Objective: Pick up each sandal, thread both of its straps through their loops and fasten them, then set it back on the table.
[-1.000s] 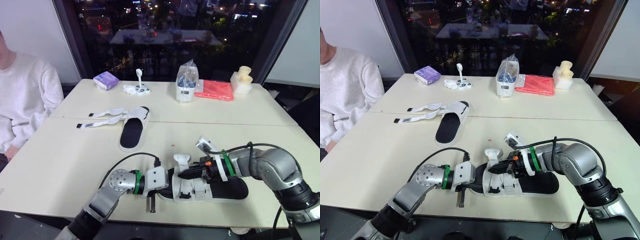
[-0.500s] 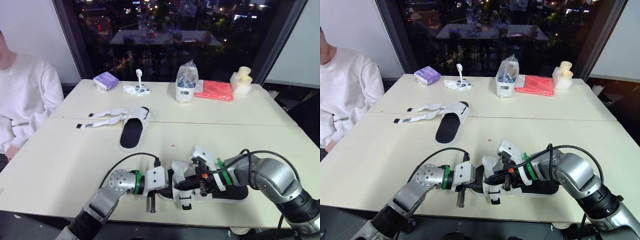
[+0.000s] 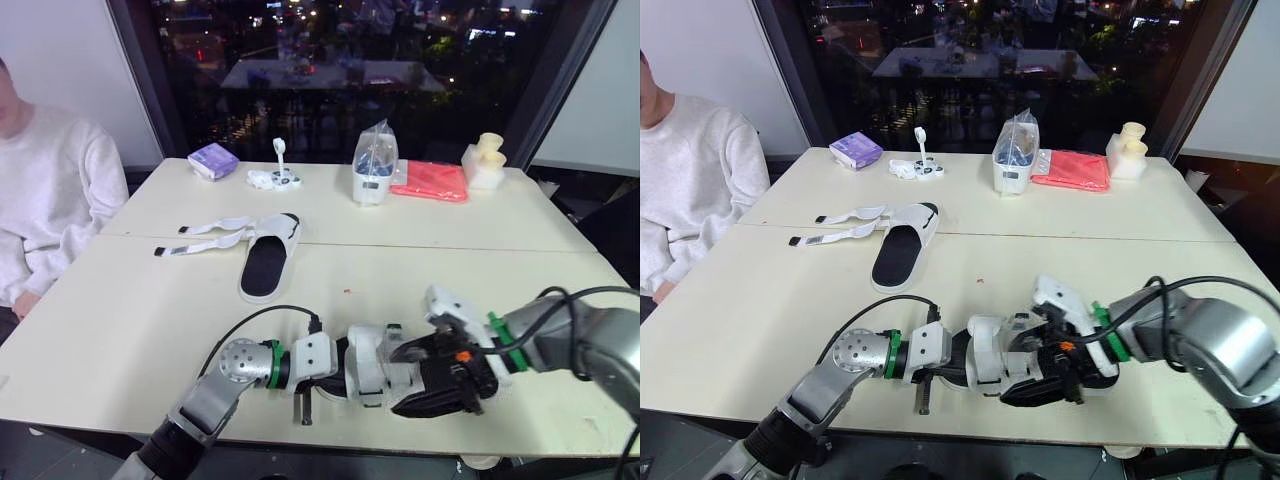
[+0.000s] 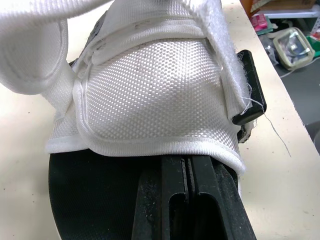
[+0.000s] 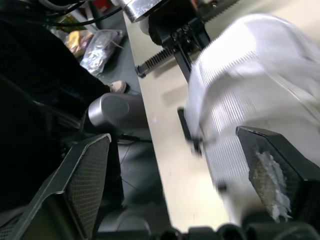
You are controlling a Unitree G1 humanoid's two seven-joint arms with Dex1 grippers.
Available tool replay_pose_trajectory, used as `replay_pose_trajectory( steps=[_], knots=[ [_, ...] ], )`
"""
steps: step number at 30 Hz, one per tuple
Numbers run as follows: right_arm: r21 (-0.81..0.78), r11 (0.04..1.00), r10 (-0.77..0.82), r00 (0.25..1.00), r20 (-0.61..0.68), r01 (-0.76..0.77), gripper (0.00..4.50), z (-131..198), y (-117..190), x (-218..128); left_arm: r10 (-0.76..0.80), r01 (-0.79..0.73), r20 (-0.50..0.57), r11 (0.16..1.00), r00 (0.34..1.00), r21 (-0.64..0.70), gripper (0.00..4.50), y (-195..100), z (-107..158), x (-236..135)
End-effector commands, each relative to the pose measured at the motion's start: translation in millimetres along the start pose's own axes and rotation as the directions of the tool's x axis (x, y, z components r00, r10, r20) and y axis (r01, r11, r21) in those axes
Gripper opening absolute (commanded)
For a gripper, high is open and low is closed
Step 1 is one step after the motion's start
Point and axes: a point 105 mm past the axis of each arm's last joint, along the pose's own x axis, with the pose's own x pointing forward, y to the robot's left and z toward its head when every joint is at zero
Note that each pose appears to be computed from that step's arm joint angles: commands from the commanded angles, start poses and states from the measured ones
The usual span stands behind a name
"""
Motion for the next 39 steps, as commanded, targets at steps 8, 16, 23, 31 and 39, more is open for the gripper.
replay_pose_trajectory(
  steps=[8,16,23,31,39],
  knots=[
    [0.194,0.981,-0.014,0.997,0.070,0.000,4.47,-42.0,18.2,18.3,-0.058,0.045,-0.123,0.993,0.991,-0.108,0.00,-18.9,-38.5,4.9],
    [0.208,0.968,-0.175,0.972,0.157,0.141,4.47,-45.8,0.7,51.8,-0.070,0.058,-0.134,0.994,0.988,-0.093,0.00,-19.9,-39.0,2.8],
    [0.195,0.972,-0.171,0.961,0.217,0.129,4.47,-35.5,3.0,60.4,-0.073,0.061,-0.141,0.994,0.987,-0.090,0.00,-19.9,-39.9,0.4],
    [0.136,0.986,-0.130,0.961,0.244,0.099,4.47,-18.5,10.9,61.4,-0.076,0.064,-0.145,0.994,0.986,-0.089,0.00,-19.5,-40.3,-0.7],
    [0.119,0.980,-0.179,0.968,0.177,0.159,4.47,-25.6,7.3,46.3,-0.073,0.060,-0.142,0.994,0.987,-0.093,0.00,-18.7,-39.8,-0.1]
  ],
)
